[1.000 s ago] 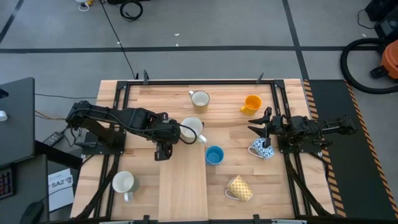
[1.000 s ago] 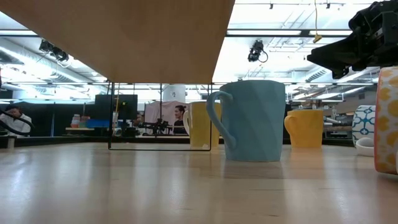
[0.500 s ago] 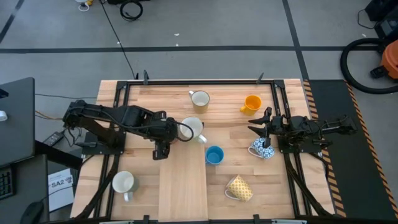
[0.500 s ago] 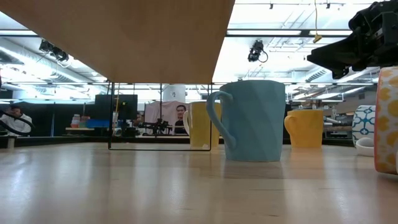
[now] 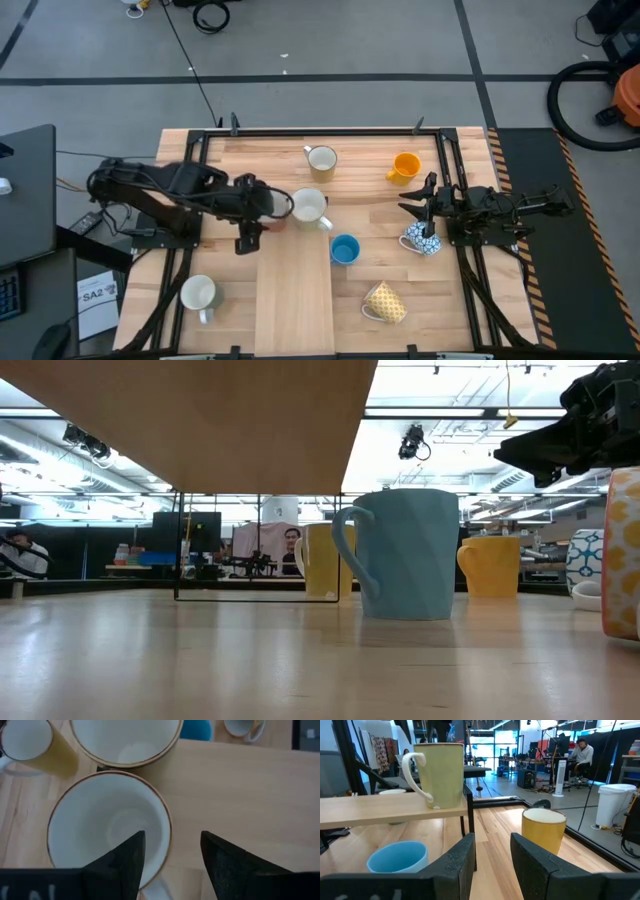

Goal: Place coffee mugs
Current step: Put the left blue mug on the shelf aligned with the red mug

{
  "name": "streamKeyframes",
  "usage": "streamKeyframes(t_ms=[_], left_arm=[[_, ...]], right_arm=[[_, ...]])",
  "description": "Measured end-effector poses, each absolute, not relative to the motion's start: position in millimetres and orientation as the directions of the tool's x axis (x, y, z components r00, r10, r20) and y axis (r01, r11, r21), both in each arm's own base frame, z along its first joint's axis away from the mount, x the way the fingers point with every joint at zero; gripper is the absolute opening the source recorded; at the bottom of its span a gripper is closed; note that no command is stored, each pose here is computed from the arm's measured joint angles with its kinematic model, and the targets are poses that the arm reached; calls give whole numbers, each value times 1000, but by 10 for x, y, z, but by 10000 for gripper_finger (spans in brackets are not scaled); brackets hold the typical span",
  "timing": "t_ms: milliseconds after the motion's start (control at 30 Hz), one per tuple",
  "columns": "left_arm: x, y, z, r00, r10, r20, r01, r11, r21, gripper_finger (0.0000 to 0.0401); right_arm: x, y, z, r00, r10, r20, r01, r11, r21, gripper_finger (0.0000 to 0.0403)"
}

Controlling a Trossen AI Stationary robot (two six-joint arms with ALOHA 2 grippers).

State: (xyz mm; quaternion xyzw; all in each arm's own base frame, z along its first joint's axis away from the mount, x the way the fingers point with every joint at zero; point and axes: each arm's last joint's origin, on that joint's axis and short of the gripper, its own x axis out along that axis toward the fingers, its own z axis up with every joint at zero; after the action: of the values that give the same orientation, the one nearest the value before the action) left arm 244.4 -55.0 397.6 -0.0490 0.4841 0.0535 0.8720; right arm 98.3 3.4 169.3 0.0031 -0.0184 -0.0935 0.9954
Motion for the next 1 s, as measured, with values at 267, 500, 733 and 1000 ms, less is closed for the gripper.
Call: streamKeyframes(t_ms=[267,500,733,1000], left_arm=[[2057,-469,4192,576,28,-817,-216,969,-119,199],[1550,-426,4243,488,36,-872,-348,924,-156,199],[1314,-575,4023,444,24,-896,-400,900,-174,199],[1207,-819,3472,233,-15,-972,-563,813,-148,199]], right_arm=[[983,35,1694,982,-185,36,185,983,10,133],[983,35,1694,982,-185,36,185,983,10,133],[983,34,1694,982,-186,36,185,983,10,133],[983,34,1694,982,-186,36,186,983,10,133]])
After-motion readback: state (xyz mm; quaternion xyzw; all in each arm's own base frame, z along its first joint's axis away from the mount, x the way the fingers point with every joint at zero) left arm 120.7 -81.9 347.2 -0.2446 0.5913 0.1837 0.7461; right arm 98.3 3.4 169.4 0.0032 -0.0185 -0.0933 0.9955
